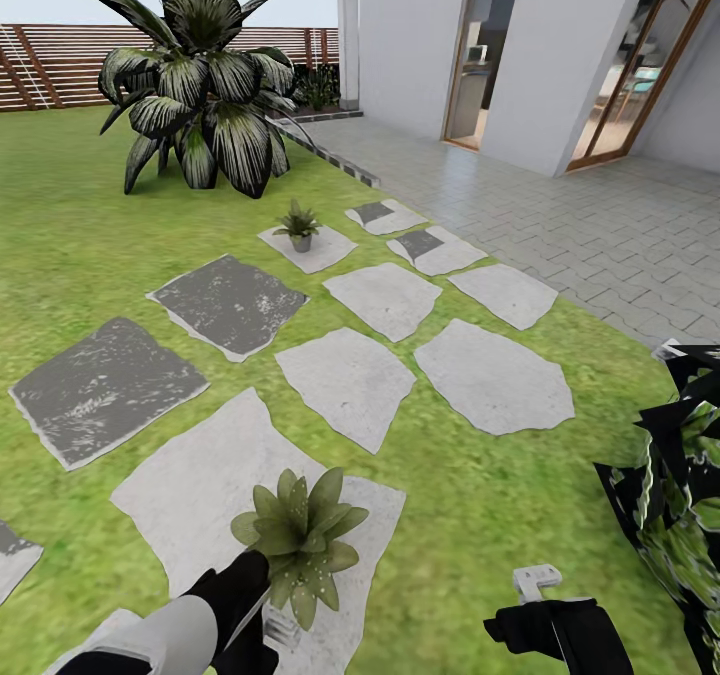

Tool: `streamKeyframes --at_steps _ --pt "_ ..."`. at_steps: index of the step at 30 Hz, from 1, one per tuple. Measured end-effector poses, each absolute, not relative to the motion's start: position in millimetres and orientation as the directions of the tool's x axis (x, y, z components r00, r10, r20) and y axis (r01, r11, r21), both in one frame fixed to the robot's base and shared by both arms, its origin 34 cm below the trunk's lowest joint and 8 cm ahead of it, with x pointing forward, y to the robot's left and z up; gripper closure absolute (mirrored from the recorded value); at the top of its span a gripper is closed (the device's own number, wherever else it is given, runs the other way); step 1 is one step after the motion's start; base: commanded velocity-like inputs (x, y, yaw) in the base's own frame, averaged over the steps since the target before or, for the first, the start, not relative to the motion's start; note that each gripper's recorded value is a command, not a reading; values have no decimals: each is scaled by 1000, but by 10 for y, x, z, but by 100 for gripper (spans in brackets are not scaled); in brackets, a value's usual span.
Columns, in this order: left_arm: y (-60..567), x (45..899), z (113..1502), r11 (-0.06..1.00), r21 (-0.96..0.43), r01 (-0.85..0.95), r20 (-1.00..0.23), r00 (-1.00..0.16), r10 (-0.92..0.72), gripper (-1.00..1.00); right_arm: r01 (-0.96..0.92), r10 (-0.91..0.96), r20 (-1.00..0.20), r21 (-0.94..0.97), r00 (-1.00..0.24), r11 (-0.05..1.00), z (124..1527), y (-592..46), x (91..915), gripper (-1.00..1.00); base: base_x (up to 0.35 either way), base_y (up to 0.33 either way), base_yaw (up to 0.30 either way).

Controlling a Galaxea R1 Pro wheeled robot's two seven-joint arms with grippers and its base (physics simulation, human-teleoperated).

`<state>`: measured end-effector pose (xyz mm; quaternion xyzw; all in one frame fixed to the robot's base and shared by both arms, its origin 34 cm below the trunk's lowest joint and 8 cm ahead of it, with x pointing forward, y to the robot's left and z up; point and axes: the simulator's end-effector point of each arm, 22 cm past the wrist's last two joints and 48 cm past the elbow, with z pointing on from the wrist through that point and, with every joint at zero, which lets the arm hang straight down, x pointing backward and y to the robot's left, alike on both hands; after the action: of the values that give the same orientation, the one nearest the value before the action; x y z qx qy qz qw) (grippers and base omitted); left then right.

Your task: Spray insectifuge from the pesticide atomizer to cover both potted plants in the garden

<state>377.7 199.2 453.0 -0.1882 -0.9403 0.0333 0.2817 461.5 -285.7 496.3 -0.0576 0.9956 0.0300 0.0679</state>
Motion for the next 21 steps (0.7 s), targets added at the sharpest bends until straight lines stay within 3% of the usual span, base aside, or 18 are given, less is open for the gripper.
streamKeyframes --at_steps 21 --pt "2049 4393 4633 924 -127 360 453 -808 377 100 -119 -111 -138 52 -984 992 4963 -2858 4614 -100 0 0 0"
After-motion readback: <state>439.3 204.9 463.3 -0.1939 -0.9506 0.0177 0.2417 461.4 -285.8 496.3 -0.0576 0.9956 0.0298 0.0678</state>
